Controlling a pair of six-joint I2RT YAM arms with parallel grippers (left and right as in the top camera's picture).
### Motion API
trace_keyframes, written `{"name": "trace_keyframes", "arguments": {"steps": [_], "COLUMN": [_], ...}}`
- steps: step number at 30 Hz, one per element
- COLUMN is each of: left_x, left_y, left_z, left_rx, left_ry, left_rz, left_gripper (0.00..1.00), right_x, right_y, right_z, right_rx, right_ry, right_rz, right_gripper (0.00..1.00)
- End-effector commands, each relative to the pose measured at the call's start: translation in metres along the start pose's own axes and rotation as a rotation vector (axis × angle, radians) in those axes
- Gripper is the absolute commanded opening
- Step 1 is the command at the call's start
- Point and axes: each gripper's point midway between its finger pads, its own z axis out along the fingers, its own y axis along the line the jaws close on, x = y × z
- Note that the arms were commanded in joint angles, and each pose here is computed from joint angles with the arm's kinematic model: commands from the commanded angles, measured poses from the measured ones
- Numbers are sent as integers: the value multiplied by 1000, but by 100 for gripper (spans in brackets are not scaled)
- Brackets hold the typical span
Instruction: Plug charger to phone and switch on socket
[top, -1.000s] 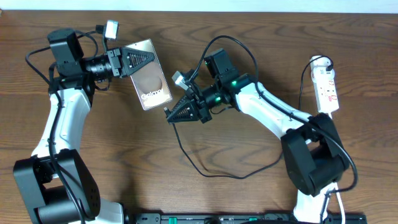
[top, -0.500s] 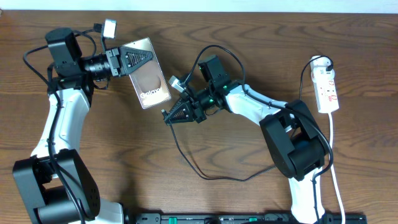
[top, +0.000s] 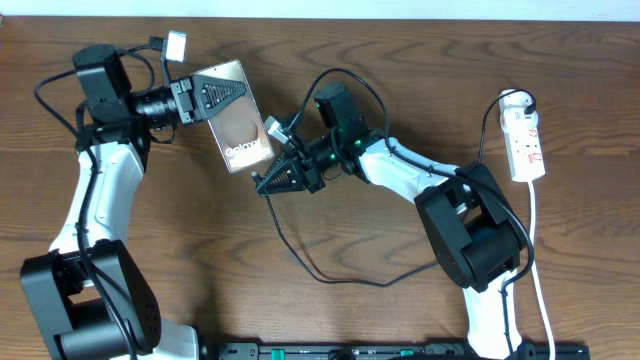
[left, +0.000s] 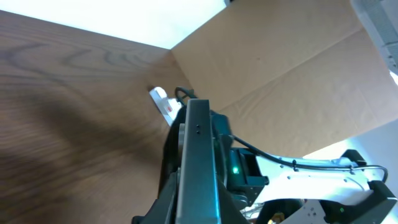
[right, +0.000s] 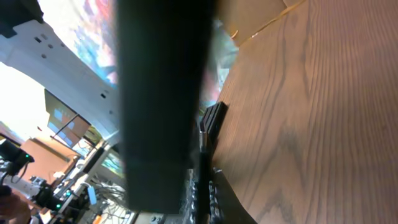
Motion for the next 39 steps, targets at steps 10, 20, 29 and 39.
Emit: {"name": "trace_keyframes", "arguments": {"steps": [10,20,29,39], "left_x": [-10,-10,-10,-10], "left_y": [2,2,2,2], "left_z": [-16,-16,-16,-16], "left_rx": [-30,-30,-30,-30], "left_ry": [-41,-40,-40,-40], "left_rz": [-23,-31,-30,-30], "left_gripper": [8,7,8,7], "right_x": [-12,-17,-18,-26], "right_y": [11,13,14,17], "right_z": [3,7,7,7], "right_rx": [-27,-34,-33,-33], "right_ry": [6,11,10,9], "right_rz": [21,5,-6,-18], "right_gripper": [1,1,1,1]}}
